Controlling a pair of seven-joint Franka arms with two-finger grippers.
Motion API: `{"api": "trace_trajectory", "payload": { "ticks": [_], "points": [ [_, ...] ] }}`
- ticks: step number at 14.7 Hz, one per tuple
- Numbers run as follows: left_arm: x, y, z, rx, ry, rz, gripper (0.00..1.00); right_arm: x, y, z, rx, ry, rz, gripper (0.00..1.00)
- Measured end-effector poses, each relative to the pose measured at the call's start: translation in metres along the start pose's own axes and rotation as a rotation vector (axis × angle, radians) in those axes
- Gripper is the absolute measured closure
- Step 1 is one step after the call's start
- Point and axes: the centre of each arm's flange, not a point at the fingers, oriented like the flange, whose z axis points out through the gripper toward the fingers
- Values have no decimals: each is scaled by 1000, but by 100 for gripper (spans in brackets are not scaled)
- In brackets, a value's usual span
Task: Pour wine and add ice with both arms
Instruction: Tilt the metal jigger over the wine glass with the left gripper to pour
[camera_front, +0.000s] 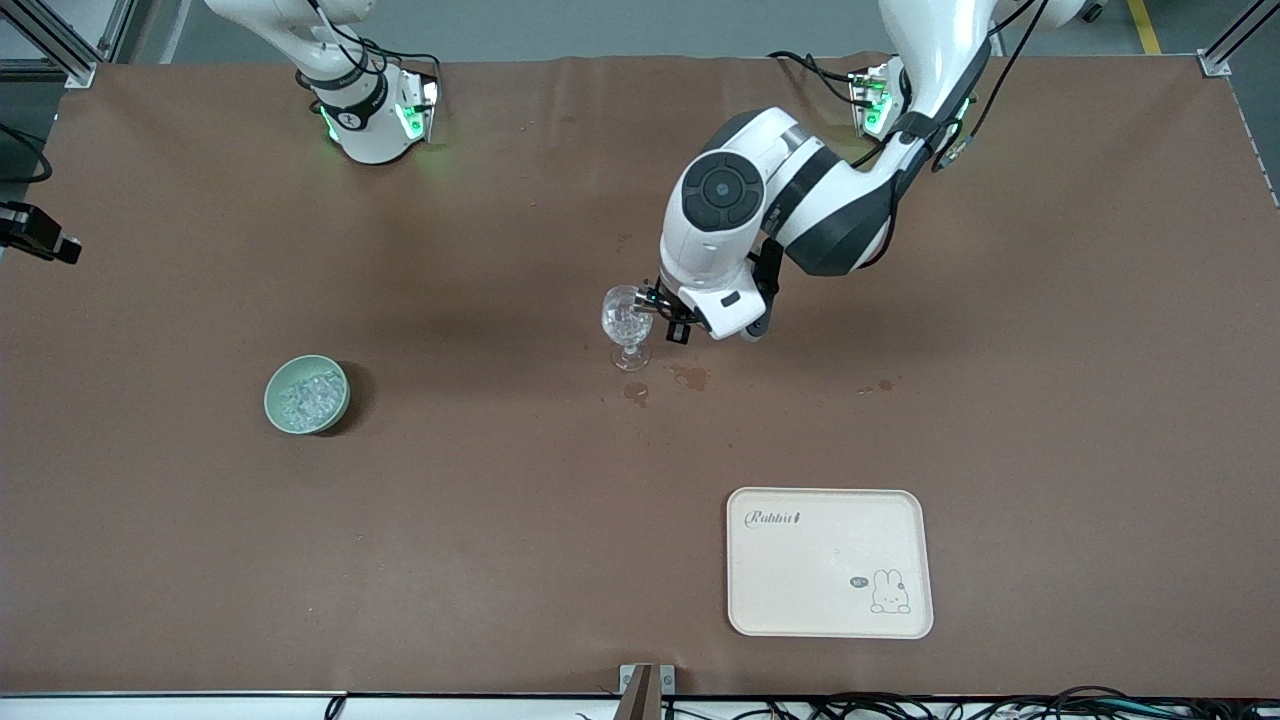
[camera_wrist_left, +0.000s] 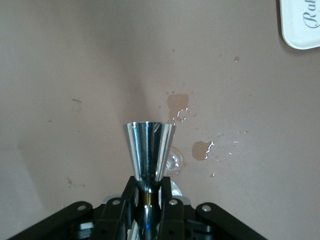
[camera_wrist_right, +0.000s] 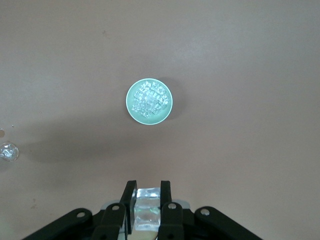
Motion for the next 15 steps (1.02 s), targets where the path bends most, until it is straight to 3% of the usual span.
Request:
{"api": "trace_trajectory", "payload": {
  "ticks": [15],
  "points": [
    [-69, -35, 25, -175, 301, 195, 78, -2, -16, -1, -1, 3, -5, 77]
  ]
}}
